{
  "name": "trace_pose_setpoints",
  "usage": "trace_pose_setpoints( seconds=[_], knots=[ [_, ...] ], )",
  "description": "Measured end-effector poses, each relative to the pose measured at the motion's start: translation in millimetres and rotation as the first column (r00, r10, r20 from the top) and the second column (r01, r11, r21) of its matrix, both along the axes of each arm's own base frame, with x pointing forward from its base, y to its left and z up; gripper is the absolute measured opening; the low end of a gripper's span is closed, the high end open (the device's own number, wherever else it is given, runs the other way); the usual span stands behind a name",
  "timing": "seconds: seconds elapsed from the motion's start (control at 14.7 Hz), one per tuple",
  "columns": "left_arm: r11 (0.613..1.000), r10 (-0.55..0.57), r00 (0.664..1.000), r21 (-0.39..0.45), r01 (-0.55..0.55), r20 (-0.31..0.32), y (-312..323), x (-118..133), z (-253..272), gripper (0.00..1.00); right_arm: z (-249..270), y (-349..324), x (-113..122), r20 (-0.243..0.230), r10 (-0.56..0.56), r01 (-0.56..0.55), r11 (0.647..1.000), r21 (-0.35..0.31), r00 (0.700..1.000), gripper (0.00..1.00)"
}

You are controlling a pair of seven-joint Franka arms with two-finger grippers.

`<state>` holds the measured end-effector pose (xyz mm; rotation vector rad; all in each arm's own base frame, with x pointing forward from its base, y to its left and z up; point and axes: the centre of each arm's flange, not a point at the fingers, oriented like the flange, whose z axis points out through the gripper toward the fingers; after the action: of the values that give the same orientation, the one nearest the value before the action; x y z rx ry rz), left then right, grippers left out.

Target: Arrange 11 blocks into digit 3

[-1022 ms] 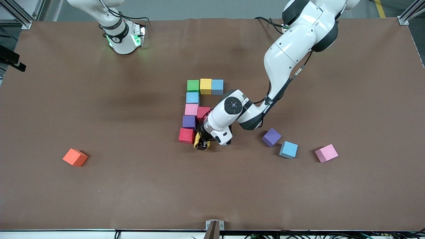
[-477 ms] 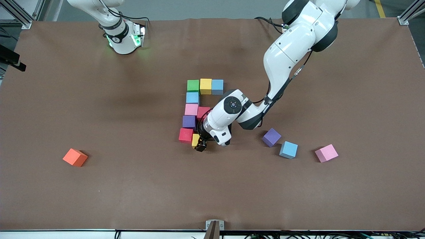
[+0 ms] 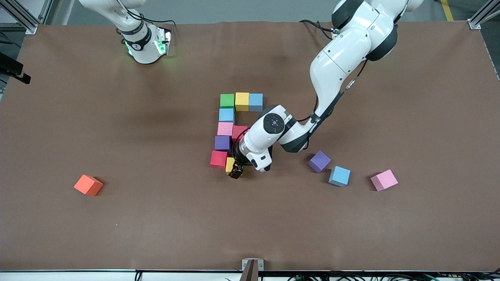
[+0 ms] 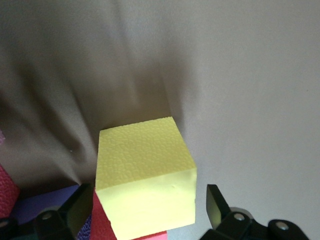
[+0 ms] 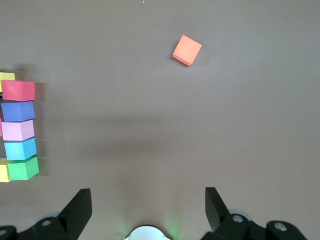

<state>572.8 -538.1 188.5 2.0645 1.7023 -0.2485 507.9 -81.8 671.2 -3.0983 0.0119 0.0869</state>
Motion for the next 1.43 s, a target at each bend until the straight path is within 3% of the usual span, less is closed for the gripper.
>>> trace_pose_setpoints(
  seconds=[1.43],
  knots=[
    [1.0,-0.02,1.0,0.002,0.02,0.0,-10,-10,-1,1.0,0,0,0,0.0,-0.001,0.001,1.0,0.0,1.0,1.0]
  ],
)
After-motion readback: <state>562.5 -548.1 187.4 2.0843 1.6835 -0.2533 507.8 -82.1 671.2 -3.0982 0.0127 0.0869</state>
